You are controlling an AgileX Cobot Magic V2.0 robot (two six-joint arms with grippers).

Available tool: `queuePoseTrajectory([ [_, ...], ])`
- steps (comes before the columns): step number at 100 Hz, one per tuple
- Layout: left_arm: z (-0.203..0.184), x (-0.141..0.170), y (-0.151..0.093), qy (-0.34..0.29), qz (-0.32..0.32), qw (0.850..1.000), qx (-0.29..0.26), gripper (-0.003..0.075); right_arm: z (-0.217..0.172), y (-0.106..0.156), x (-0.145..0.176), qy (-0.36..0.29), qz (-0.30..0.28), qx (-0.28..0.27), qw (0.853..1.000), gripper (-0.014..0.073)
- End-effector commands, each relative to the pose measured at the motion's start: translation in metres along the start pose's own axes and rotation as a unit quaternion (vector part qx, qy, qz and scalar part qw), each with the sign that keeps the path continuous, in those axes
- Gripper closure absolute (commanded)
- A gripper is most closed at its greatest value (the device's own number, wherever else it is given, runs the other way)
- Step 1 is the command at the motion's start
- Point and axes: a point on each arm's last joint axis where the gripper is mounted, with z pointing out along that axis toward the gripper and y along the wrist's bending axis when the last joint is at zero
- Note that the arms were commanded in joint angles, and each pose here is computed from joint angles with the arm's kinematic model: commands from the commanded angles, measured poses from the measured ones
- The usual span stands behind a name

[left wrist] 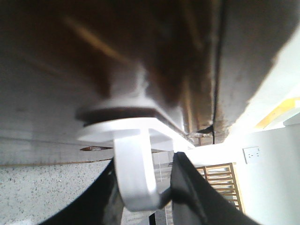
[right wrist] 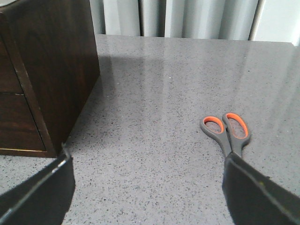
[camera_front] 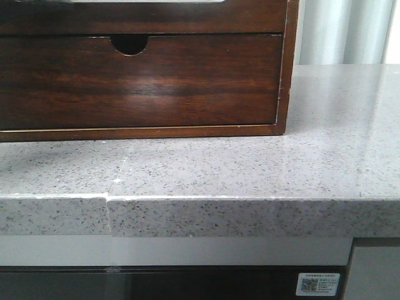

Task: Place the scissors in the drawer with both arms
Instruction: 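Pull the drawer open toward the robot with the left gripper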

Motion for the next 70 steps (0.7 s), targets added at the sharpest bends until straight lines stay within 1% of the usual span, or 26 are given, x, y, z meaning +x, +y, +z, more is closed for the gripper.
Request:
queuePoseTrajectory([
  [1,-0.010,0.000,-0.029,0.004,0.063,0.996,0.066,0.0629,-0.001,-0.001,-0.016,-0.049,-0.001,0.004,0.999,0.0016],
  [16,-0.019,0.014,-0.038,0.027,0.082,0.992,0.087,0.0629,-0.001,-0.001,-0.016,-0.050,-0.001,0.004,0.999,0.0016],
  [25,-0.026,0.025,-0.040,0.033,0.092,0.991,0.086,0.0629,-0.001,-0.001,-0.016,-0.050,-0.001,0.004,0.999,0.0016],
  [51,-0.052,0.068,-0.040,0.041,0.119,0.988,0.084,0.0629,-0.001,-0.001,-0.016,-0.050,-0.001,0.004,0.999,0.0016],
  [70,-0.070,0.100,-0.032,0.042,0.132,0.987,0.086,0.0629,-0.001,-0.001,-0.016,-0.050,-0.001,0.004,0.999,0.0016],
])
